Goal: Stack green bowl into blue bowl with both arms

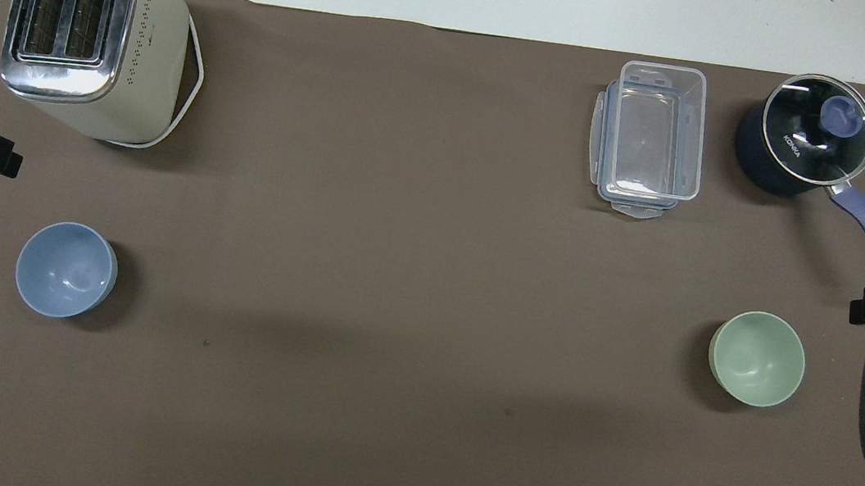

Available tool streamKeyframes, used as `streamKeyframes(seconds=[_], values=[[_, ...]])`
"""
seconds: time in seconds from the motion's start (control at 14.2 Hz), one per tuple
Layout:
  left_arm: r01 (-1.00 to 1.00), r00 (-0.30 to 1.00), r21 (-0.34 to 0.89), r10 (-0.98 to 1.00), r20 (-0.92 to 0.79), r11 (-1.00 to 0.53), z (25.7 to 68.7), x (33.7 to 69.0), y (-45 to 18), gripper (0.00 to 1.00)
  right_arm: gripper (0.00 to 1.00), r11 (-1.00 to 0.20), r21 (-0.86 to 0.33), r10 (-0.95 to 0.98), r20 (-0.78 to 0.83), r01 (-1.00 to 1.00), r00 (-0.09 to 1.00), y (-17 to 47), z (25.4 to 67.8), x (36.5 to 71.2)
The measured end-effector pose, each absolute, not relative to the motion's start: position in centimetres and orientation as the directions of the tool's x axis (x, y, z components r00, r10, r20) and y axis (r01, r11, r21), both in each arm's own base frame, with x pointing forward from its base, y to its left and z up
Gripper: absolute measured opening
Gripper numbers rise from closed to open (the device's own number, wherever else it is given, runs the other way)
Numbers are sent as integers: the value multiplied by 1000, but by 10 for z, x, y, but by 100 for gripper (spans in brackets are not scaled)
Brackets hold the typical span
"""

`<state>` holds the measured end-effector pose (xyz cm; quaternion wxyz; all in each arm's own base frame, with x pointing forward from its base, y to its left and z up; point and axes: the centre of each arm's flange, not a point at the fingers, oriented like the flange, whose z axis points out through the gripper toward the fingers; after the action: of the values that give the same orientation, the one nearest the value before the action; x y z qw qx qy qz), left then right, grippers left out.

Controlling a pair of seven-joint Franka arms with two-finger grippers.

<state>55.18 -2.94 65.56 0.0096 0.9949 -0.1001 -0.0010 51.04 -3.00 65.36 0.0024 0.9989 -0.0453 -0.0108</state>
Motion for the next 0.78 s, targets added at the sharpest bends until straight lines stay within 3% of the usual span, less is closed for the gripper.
streamKeyframes(seconds=[0.78], values=[[-198, 980, 19, -198, 0, -980, 656, 552, -31, 100, 100, -994, 7, -107, -42, -107, 993, -32, 649, 509]])
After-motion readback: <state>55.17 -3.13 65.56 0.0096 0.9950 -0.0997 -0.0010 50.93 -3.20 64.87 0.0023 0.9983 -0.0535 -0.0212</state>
